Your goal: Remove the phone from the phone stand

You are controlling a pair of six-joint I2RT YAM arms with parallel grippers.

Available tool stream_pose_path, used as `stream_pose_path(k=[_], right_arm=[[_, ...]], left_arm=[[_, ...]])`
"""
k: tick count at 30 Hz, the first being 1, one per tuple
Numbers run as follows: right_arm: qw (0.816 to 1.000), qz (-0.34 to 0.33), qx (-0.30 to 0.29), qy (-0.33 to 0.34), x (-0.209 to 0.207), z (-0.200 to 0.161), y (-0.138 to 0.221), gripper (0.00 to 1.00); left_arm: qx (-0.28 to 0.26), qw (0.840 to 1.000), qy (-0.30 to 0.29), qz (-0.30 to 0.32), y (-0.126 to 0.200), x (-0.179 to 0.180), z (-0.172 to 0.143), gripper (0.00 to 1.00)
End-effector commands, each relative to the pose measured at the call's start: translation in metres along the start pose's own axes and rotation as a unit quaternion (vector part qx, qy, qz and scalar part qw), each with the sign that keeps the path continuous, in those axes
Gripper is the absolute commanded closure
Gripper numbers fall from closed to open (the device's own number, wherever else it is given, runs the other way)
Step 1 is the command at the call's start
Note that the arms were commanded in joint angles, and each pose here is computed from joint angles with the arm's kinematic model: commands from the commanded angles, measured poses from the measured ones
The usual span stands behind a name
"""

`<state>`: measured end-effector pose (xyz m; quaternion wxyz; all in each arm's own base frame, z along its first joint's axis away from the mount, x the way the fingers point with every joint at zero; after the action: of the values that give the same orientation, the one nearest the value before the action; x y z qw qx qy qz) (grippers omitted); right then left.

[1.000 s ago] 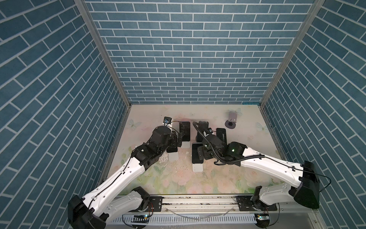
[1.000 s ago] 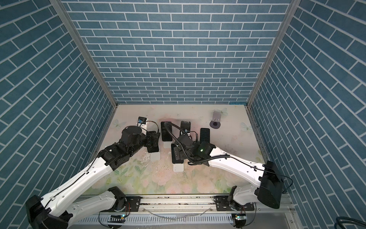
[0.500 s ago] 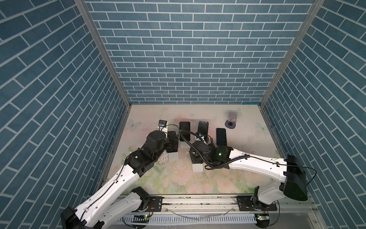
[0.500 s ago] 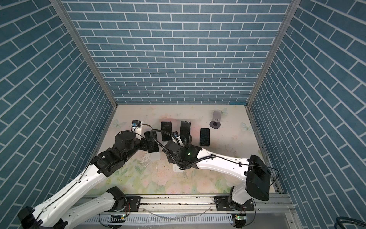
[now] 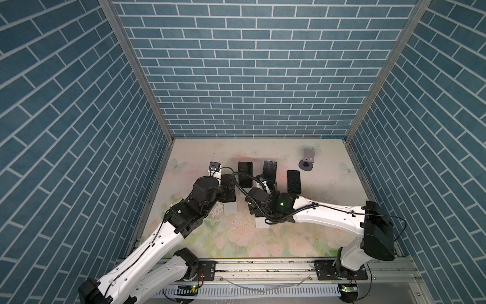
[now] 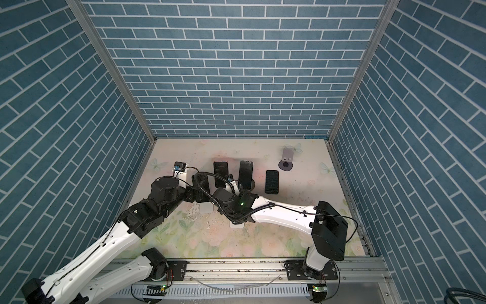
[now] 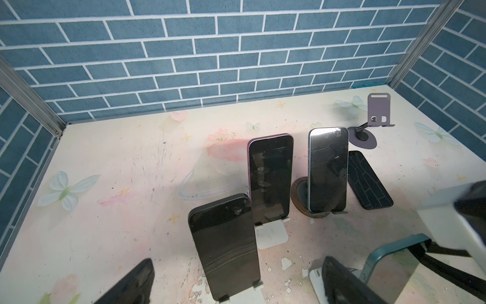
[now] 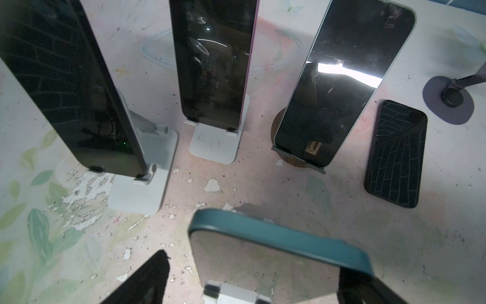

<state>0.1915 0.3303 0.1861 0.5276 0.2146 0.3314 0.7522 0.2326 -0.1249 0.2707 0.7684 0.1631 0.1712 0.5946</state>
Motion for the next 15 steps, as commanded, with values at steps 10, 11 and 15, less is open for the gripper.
stream_pose_path(k=[10, 11, 15], right_arm=[[0.998, -0.04, 0.003, -0.041, 0.0, 0.011, -0.01, 0.15], [0.998, -0.04, 0.003, -0.041, 0.0, 0.01, -0.01, 0.18], [0.998, -0.041, 0.004, -0.042, 0.0, 0.01, -0.01, 0.23]], left_arm=[[-0.001, 1.0, -0.012, -0.005, -0.007, -0.003, -0.004, 0.0], [0.001, 1.0, -0.013, -0.005, -0.008, -0.003, -0.004, 0.0], [0.005, 1.0, -0.018, -0.009, -0.01, -0.005, -0.005, 0.0]])
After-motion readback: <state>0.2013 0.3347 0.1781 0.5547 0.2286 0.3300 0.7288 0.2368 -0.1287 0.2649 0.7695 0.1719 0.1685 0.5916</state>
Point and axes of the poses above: each gripper's point midway between its finger pads, its own y axis back along the fingers, its own x axis along the line the jaws close on, z = x × y, the point moved 5 cm from there along y, back along the fingers, and after that the axes turned 1 degree about y, right-handed, at the moved point
